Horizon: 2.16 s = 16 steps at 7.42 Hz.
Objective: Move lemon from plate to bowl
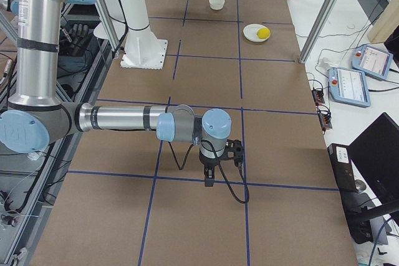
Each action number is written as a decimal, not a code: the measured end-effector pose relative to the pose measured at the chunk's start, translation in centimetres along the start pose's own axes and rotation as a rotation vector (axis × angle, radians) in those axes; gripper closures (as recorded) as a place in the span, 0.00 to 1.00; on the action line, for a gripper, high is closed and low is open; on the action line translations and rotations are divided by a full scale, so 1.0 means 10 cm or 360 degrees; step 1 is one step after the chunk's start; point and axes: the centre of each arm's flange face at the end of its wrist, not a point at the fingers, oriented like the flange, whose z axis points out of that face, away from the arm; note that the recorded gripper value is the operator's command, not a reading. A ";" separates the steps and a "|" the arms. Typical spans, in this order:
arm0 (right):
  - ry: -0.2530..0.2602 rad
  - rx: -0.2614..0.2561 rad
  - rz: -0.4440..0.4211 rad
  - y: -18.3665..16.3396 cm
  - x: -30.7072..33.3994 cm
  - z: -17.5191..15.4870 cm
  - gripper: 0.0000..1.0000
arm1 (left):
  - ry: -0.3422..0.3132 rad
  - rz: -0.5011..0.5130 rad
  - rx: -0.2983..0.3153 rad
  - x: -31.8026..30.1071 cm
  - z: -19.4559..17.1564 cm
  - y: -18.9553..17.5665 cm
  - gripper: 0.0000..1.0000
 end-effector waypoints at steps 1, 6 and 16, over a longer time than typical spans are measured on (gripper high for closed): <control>0.0000 0.0001 -0.0001 0.00 0.00 0.00 0.00 | -0.0014 0.0002 0.0054 0.13 -0.12 -0.30 0.00; 0.0000 0.0000 0.0000 0.00 0.00 0.00 0.00 | 0.0049 -0.0413 0.0118 2.30 0.10 -2.33 0.00; 0.0000 0.0001 -0.0001 0.00 0.00 0.00 0.00 | 0.0014 -0.0695 0.0082 4.96 1.74 -3.92 0.00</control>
